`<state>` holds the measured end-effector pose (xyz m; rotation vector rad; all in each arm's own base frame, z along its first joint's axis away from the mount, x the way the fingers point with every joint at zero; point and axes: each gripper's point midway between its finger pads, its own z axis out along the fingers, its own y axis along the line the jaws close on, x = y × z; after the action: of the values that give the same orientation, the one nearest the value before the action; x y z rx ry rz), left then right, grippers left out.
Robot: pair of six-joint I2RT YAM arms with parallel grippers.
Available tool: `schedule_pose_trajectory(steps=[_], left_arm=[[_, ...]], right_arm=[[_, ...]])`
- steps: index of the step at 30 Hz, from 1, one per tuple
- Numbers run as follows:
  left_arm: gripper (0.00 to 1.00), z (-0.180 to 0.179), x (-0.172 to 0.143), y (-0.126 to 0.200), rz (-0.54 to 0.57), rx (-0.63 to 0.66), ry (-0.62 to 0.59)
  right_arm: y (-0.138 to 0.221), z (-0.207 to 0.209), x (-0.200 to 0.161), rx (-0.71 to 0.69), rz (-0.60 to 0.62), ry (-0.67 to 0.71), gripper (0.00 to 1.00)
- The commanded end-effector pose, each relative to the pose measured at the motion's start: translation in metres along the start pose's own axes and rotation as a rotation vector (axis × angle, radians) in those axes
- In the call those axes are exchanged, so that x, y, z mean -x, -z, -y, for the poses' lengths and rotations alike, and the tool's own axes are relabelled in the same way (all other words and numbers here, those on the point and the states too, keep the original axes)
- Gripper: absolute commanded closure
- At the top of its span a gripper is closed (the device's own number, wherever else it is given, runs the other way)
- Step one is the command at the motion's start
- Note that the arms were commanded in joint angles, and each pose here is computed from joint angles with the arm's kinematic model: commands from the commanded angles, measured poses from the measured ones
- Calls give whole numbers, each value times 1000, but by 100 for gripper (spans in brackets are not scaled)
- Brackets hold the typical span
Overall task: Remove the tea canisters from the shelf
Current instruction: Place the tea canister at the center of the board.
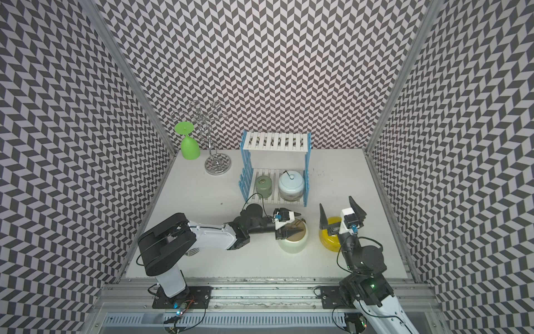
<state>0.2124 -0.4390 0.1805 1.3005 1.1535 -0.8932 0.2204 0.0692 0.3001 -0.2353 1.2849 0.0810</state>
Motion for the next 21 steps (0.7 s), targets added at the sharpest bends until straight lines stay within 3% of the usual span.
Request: schedule_pose_trajectory(steps=[1, 21], left_arm=[[30, -2, 25, 3, 69, 13, -34], [6, 11, 34, 51, 63, 74, -74]], right_arm=[[2, 5, 10, -22, 51, -8, 0], [-2, 7, 3, -33, 23, 6, 0]])
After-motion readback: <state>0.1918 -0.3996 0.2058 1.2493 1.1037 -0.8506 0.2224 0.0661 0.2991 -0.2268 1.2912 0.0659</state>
